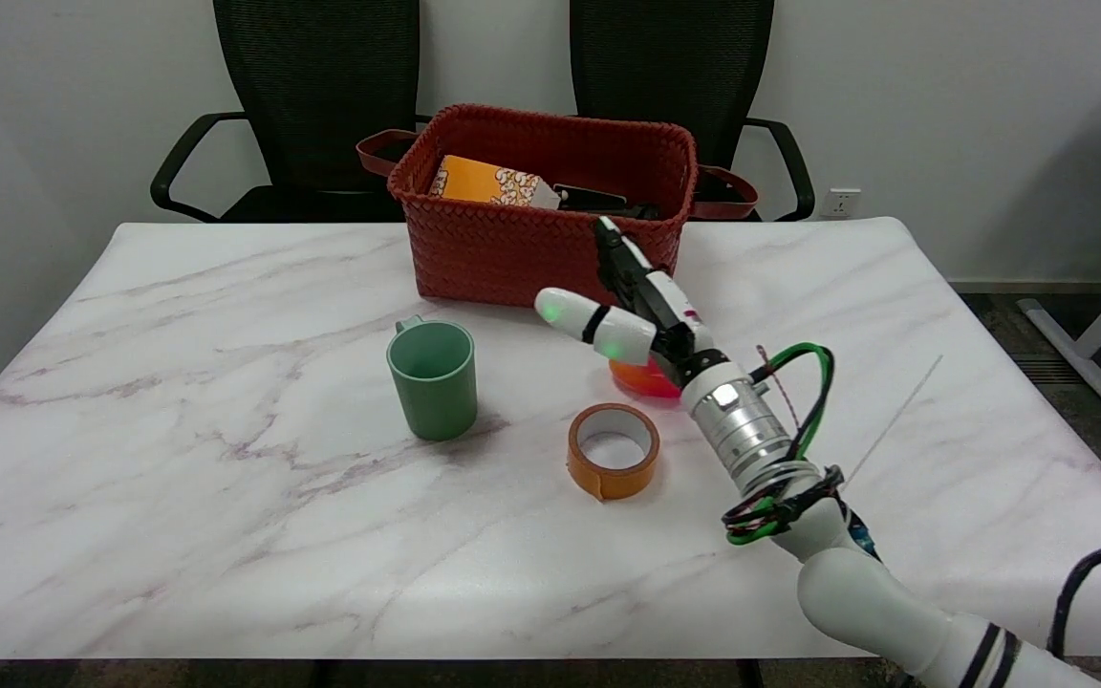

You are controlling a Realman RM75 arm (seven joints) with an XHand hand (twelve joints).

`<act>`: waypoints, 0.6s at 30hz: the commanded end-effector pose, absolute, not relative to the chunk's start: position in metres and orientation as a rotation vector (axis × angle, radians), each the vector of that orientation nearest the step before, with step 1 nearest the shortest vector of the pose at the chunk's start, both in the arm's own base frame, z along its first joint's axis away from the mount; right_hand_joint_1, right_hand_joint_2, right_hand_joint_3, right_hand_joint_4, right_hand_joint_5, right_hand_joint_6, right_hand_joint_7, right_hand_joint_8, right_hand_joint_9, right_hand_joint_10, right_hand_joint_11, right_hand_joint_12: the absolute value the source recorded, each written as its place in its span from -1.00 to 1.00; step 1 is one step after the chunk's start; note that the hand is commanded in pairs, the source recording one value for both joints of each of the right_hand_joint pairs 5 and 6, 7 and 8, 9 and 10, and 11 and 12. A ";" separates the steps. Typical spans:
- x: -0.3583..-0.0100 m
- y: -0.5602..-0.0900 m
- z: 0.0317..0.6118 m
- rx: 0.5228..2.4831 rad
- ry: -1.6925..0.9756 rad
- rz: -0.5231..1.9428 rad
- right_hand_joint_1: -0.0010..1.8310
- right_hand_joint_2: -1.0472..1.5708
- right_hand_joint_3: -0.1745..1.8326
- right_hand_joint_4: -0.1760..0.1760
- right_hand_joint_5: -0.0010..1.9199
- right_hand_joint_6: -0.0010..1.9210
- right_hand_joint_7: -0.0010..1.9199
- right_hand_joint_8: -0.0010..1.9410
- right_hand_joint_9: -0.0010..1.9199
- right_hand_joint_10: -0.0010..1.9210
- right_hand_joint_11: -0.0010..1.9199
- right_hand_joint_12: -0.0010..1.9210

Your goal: Pick up the green mug.

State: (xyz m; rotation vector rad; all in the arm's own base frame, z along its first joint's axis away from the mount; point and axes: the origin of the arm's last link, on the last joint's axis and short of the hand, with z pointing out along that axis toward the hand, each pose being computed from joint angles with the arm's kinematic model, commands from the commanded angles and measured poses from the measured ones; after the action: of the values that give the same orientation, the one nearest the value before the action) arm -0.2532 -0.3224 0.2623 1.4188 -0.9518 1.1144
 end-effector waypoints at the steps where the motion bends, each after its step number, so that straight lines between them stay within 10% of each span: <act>1: -0.268 -0.357 0.213 1.460 -1.067 1.060 -0.20 0.34 -0.74 0.00 -1.00 -1.00 -1.00 -1.00 -1.00 -1.00 -0.93 -0.93; 18: -0.285 -0.371 0.203 1.452 -1.080 0.996 -0.12 0.28 -0.97 0.00 -1.00 -1.00 -1.00 -1.00 -1.00 -1.00 -0.92 -0.92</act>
State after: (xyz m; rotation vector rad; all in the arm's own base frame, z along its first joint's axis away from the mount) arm -0.2728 -0.3529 0.2220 1.4424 -1.0512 1.0506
